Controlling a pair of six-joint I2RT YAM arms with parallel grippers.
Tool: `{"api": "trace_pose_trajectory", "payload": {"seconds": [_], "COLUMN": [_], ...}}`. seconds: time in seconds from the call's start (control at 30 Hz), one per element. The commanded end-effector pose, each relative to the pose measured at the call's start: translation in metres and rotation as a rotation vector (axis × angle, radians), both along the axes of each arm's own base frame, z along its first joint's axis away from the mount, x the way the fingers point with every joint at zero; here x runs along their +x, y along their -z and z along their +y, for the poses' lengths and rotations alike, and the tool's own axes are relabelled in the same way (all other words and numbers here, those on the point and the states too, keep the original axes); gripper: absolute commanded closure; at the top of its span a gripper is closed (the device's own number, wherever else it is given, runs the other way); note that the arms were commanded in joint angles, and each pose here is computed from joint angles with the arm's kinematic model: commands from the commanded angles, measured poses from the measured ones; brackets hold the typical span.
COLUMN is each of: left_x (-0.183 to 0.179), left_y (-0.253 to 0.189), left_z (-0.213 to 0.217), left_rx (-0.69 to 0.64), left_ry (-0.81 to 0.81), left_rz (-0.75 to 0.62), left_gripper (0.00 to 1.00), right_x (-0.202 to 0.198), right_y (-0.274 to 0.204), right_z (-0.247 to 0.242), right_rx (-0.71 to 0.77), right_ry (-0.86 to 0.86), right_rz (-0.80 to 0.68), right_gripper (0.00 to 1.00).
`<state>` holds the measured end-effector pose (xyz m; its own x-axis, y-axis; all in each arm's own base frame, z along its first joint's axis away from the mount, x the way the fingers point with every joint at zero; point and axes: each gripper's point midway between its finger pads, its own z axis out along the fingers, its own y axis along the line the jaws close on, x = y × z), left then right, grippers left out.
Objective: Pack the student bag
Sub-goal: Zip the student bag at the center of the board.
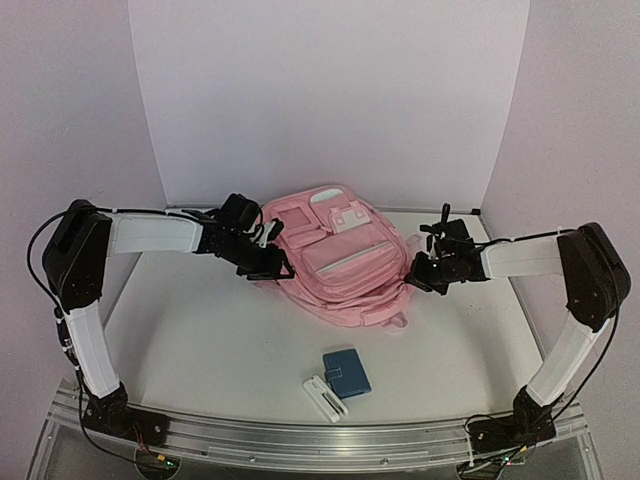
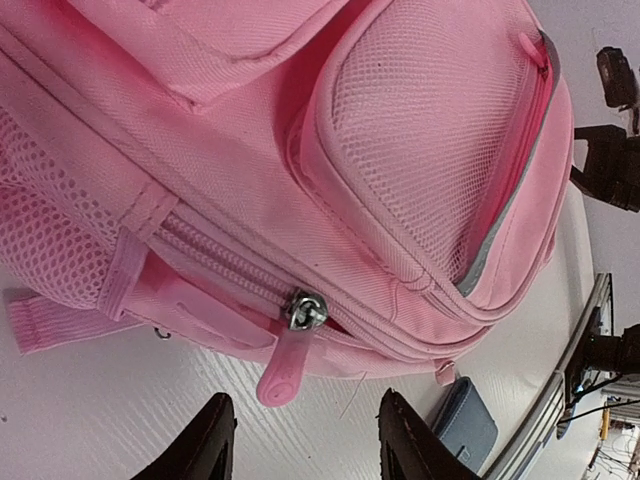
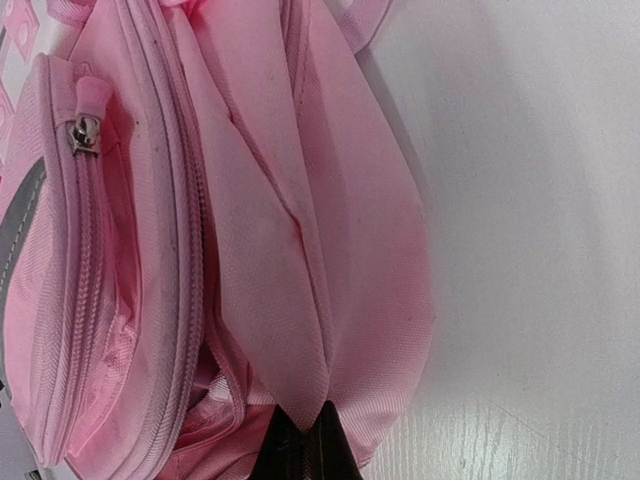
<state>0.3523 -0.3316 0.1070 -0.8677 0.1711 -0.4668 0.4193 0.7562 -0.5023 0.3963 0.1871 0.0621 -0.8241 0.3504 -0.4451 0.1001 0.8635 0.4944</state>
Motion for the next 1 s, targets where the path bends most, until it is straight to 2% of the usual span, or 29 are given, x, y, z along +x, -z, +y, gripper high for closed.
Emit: {"api": "trace_pose_trajectory", "payload": {"seconds": [0.0,0.2,0.47,0.8,0.97], "left_x": [0.006,0.005,0.002,-0.014,-0.035], "left_y": [-0.019,-0.010,0.000,0.006,0.014], "left_z": [-0.026,-0.029,-0.022,-0.018,-0.031], "left_rx": [-0.121,-0.138,-0.099,-0.058,0.109], "left_ry": [0.076,0.074,0.049,0.073,0.146], "left_rz": [-0.015,0.022,0.046,0.049,-0.002], "left_gripper": [0.51,0.63,0.98,1.00,1.00], "right_x": [0.006,0.006,0.008,0.009,0.010], "right_y": [-0.014,-0.013,-0.010,-0.011,-0.011], "right_z": [0.002,0.002,0.003,0.005,0.003], "right_rx": [0.018,0.016,0.018,0.020,0.016], "right_ry": [0.009,0.008,0.007,0.003,0.012], "right_rz": [-0.051,-0.049,-0.043,-0.047,-0.046], "right_gripper": [1.00,1.00,1.00,1.00,1.00]}}
